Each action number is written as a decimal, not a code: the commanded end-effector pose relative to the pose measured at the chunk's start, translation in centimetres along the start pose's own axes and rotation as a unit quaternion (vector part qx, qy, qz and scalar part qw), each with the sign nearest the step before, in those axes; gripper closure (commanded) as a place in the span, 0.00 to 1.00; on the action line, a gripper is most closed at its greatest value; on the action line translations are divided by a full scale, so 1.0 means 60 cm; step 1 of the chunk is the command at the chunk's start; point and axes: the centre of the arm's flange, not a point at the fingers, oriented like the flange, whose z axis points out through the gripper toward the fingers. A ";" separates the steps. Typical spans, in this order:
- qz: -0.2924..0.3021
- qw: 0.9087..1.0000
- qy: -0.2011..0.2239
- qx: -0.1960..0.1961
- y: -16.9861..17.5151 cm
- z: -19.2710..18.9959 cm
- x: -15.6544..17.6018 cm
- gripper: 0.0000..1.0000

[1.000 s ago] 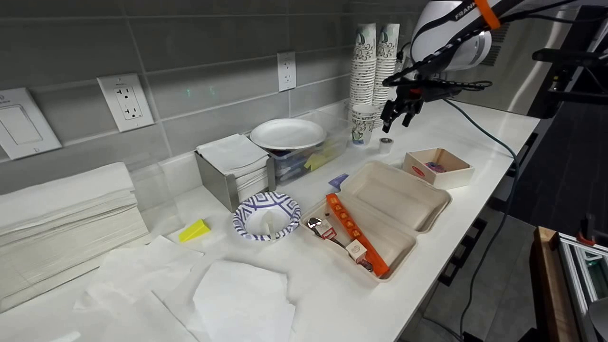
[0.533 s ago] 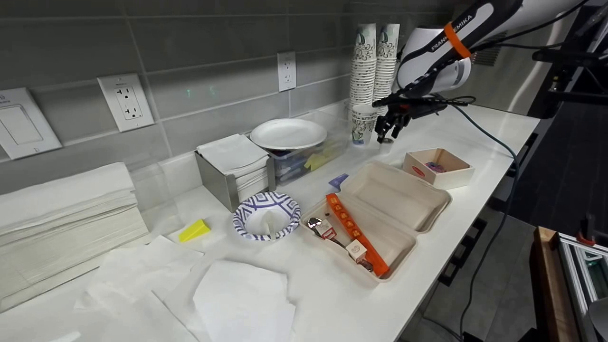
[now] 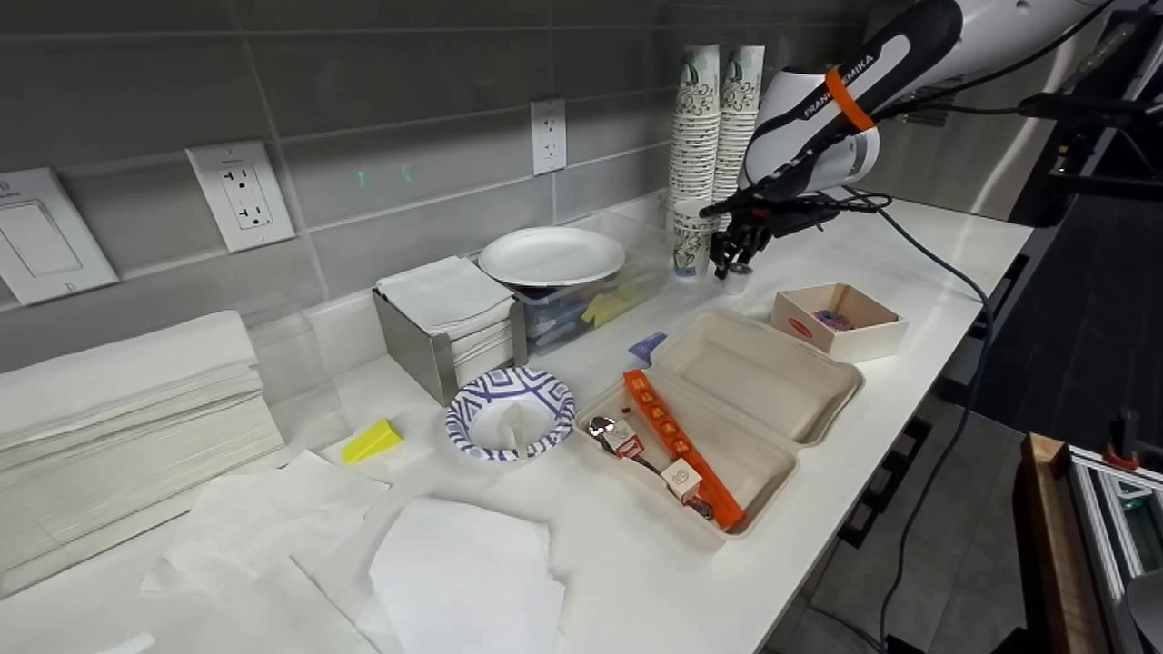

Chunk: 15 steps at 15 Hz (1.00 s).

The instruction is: Place the small white container in the three stacked cups

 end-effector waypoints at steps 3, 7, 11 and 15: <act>0.023 1.000 -0.016 -0.014 0.002 -0.079 0.000 0.90; 0.043 0.997 -0.047 -0.033 0.013 -0.127 0.002 1.00; 0.029 0.995 -0.091 -0.022 0.007 -0.125 -0.015 0.58; 0.023 0.996 -0.087 0.006 -0.006 -0.101 -0.015 0.29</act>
